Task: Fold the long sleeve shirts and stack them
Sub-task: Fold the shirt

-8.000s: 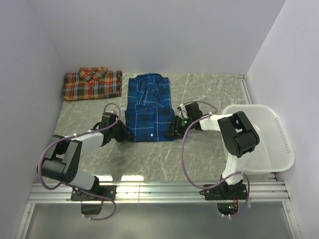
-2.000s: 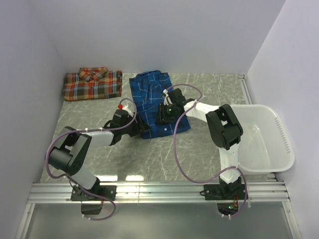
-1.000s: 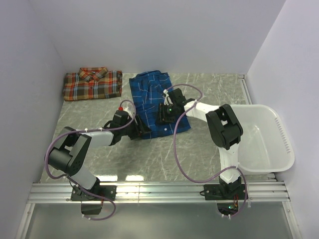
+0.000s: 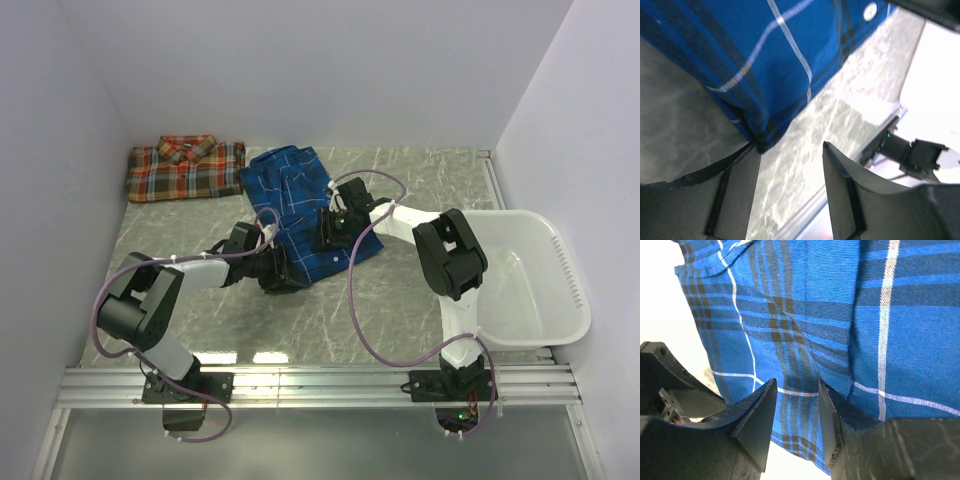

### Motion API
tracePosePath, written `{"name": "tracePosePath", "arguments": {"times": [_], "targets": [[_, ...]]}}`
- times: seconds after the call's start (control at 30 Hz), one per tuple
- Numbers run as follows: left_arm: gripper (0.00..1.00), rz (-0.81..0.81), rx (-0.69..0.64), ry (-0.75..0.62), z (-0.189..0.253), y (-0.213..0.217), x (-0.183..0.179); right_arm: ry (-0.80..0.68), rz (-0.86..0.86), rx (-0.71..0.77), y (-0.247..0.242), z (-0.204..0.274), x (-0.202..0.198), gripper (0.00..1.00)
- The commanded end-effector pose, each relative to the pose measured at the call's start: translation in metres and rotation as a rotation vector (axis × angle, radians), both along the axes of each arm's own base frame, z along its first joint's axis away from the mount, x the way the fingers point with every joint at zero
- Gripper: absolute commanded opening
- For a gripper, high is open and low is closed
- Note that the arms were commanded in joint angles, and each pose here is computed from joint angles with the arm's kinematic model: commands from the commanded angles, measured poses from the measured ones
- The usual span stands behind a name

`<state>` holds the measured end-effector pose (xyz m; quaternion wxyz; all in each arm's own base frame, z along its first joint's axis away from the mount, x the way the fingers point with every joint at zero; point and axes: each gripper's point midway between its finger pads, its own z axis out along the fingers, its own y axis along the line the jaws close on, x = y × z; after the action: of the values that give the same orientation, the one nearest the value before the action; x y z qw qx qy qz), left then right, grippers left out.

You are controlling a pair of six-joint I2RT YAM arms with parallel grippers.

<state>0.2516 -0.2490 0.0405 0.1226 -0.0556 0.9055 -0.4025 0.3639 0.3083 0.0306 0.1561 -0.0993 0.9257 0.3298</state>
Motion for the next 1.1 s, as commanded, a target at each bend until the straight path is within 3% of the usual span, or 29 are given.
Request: {"name": "tracePosePath", "arguments": {"times": [0.0,0.17,0.27,0.4,0.5,0.7,0.9,1.07], "targets": [[0.58,-0.092,-0.064,0.038,0.014,-0.004,-0.026,0.022,-0.023,-0.091,-0.019,-0.021,-0.003,0.47],[0.58,-0.013,0.01,-0.055,0.046,0.013,-0.015,-0.018,-0.032,-0.102,-0.025,-0.005,-0.001,0.47],[0.58,0.11,0.049,-0.129,0.067,0.032,0.014,-0.05,-0.034,-0.071,-0.023,0.013,-0.003,0.47],[0.52,0.234,0.059,-0.188,0.085,0.053,0.053,-0.068,-0.014,0.015,-0.011,0.038,-0.015,0.47],[0.43,0.238,0.014,-0.2,0.094,0.043,0.074,-0.042,0.01,0.104,0.002,0.052,-0.03,0.46],[0.3,0.251,0.018,-0.146,0.073,0.032,0.106,-0.007,0.07,0.274,0.032,0.078,-0.06,0.44],[0.24,0.242,0.086,-0.108,0.041,0.031,0.13,0.074,0.182,0.306,0.06,0.066,-0.089,0.43],[0.23,0.254,0.116,-0.068,0.018,0.031,0.139,0.237,0.204,0.246,0.059,0.026,-0.107,0.42]]}}
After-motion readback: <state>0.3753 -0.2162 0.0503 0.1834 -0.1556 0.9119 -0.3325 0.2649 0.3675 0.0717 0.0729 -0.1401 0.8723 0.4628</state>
